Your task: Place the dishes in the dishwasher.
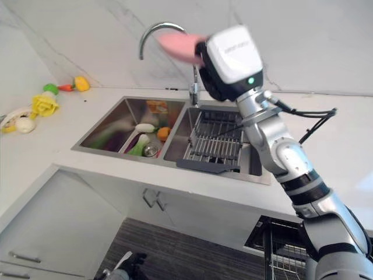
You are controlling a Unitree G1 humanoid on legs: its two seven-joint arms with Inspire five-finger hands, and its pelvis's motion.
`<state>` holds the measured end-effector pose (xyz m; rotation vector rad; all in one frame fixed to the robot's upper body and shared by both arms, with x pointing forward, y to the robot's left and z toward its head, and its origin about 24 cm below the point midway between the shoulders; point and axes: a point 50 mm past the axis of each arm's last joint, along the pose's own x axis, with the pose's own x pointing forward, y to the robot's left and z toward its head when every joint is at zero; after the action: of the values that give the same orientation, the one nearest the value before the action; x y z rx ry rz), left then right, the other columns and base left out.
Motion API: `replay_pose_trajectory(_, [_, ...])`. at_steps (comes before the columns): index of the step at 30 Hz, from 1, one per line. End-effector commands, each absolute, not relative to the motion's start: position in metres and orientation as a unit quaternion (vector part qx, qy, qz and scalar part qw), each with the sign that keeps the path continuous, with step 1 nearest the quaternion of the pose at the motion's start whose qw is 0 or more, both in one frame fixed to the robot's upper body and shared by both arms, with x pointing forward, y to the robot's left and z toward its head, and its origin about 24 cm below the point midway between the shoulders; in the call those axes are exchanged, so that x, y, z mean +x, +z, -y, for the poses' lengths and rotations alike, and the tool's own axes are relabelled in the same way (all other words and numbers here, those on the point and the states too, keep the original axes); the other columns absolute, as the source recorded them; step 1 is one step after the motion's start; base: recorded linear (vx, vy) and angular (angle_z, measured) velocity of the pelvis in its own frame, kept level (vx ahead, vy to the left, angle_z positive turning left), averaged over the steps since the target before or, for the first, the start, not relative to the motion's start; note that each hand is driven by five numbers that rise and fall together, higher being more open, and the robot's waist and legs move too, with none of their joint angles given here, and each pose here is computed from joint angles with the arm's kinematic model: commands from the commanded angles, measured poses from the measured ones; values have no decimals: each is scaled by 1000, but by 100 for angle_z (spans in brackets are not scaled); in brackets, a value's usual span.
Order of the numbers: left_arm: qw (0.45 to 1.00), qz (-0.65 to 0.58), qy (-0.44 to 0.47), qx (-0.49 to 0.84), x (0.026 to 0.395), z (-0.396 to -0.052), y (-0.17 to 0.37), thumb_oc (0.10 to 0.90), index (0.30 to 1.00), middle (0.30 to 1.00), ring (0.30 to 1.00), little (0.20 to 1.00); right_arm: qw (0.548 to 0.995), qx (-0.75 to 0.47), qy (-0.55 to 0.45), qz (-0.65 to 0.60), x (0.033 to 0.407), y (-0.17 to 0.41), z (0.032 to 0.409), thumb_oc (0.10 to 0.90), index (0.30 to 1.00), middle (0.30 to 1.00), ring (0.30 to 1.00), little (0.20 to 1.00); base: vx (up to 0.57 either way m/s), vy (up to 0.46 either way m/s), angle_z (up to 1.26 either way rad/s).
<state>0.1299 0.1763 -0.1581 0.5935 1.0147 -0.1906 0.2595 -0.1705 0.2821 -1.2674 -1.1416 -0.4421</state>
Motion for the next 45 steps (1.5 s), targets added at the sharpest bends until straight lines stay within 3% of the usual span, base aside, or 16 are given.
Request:
replay_pose_trajectory(1, [792, -500, -121, 330, 111, -185, -165, 800, 900, 900, 900, 900, 626, -477, -241, 569, 245, 299, 177, 400, 300, 300, 300, 300, 9, -8, -5])
replay_pose_trajectory(2, [797, -494, -122, 327, 112, -181, -164, 800, 900, 900, 900, 900, 637, -436, -246, 585, 223, 287, 175, 400, 300, 300, 300, 300, -25, 1, -40])
replay_pose_trajectory(5, [794, -496, -124, 331, 107, -184, -165, 800, 900, 900, 900, 900, 638, -453, -242, 574, 211, 272, 182, 400, 300, 300, 300, 300, 8, 8, -60])
replay_pose_trajectory(6, [795, -495, -117, 330, 102, -184, -166, 800, 900, 900, 900, 900, 611, -461, -294, 572, 188, 260, 201, 400, 300, 300, 300, 300, 31, 44, -66])
replay_pose_trajectory(10, [803, -493, -92, 322, 98, -188, -166, 800, 900, 900, 900, 900, 559, -535, -339, 535, 167, 245, 230, 400, 300, 300, 300, 300, -2, 54, -50])
replay_pose_trajectory(16, [812, -490, -77, 309, 100, -185, -165, 800, 900, 900, 900, 900, 559, -581, -352, 476, 148, 230, 253, 400, 300, 300, 300, 300, 30, 45, -84])
replay_pose_trajectory(23, [815, -482, -80, 311, 103, -175, -165, 800, 900, 900, 900, 900, 650, -611, -320, 320, 155, 176, 275, 400, 300, 300, 300, 300, 30, 40, -56])
replay_pose_trajectory(26, [813, -470, -107, 326, 105, -169, -165, 800, 900, 900, 900, 900, 713, -626, -228, 217, 165, 133, 276, 400, 300, 300, 300, 300, 0, 42, -46])
replay_pose_trajectory(35, [811, -450, -115, 354, 114, -168, -162, 800, 900, 900, 900, 900, 706, -673, -158, 154, 187, 87, 274, 400, 300, 300, 300, 300, -5, -7, -28])
replay_pose_trajectory(45, [813, -442, -128, 355, 116, -164, -162, 800, 900, 900, 900, 900, 687, -682, -159, 194, 204, 97, 268, 400, 300, 300, 300, 300, -14, -30, 13])
